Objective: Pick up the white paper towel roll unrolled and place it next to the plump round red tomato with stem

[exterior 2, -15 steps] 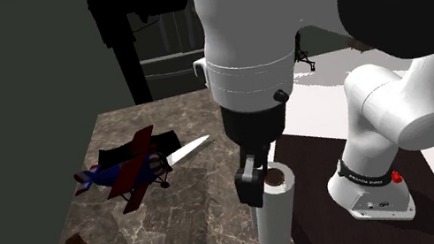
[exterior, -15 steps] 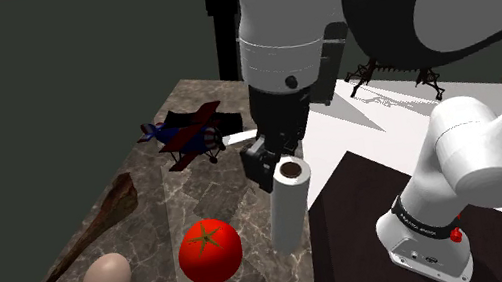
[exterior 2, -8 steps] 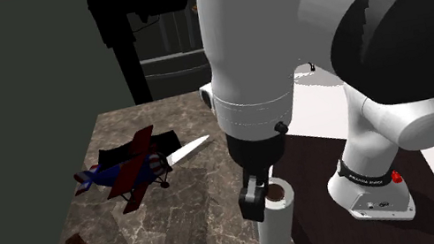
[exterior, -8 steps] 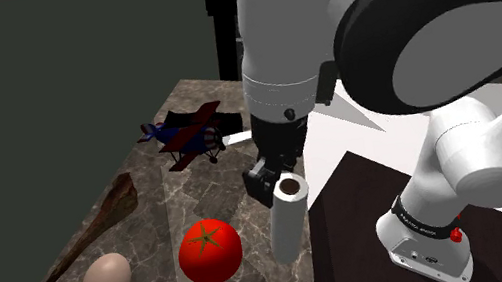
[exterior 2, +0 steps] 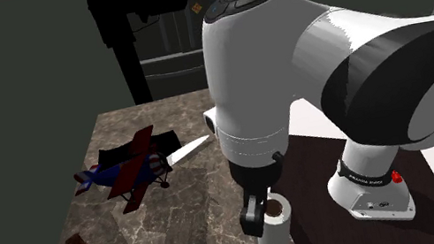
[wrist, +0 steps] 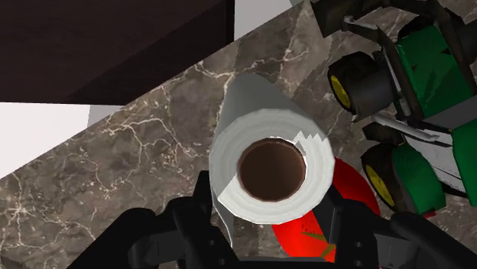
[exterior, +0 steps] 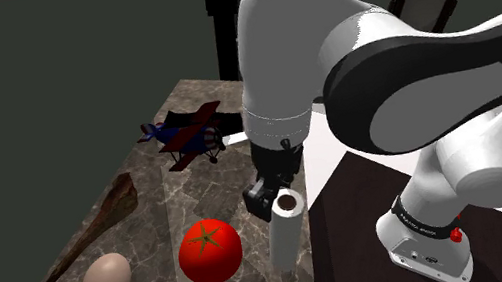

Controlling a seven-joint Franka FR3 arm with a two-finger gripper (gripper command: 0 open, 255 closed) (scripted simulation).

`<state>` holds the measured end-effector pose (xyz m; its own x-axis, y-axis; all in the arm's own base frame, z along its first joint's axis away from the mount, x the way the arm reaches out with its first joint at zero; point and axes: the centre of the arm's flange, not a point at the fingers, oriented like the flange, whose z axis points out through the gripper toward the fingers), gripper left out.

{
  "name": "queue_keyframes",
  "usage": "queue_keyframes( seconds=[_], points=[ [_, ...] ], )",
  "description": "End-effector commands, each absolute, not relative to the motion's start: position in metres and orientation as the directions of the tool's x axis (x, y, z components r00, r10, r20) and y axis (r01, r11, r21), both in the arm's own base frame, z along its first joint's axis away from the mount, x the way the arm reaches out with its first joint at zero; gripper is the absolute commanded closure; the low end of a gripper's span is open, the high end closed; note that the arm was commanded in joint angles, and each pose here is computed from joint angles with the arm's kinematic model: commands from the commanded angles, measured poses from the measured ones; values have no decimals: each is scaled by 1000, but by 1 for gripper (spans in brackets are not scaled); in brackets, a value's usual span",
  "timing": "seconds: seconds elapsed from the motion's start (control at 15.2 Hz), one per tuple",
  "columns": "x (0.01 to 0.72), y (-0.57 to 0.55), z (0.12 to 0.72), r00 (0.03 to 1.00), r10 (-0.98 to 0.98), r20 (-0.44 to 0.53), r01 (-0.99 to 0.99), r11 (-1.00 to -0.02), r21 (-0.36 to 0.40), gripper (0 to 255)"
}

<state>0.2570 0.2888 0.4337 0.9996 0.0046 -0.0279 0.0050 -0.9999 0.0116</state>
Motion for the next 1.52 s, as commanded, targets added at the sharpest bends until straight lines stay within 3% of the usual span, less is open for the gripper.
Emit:
queue_keyframes(
  seconds=[0.0,0.46,0.53,1.45],
  points=[
    [257,288,424,1000,5,-27,5,-1000,11,255],
    [257,288,424,1000,5,-27,5,-1000,11,255],
    [257,288,424,1000,5,-27,5,-1000,11,0],
    [258,289,474,1000,5,-27,5,-1000,11,0]
  ],
)
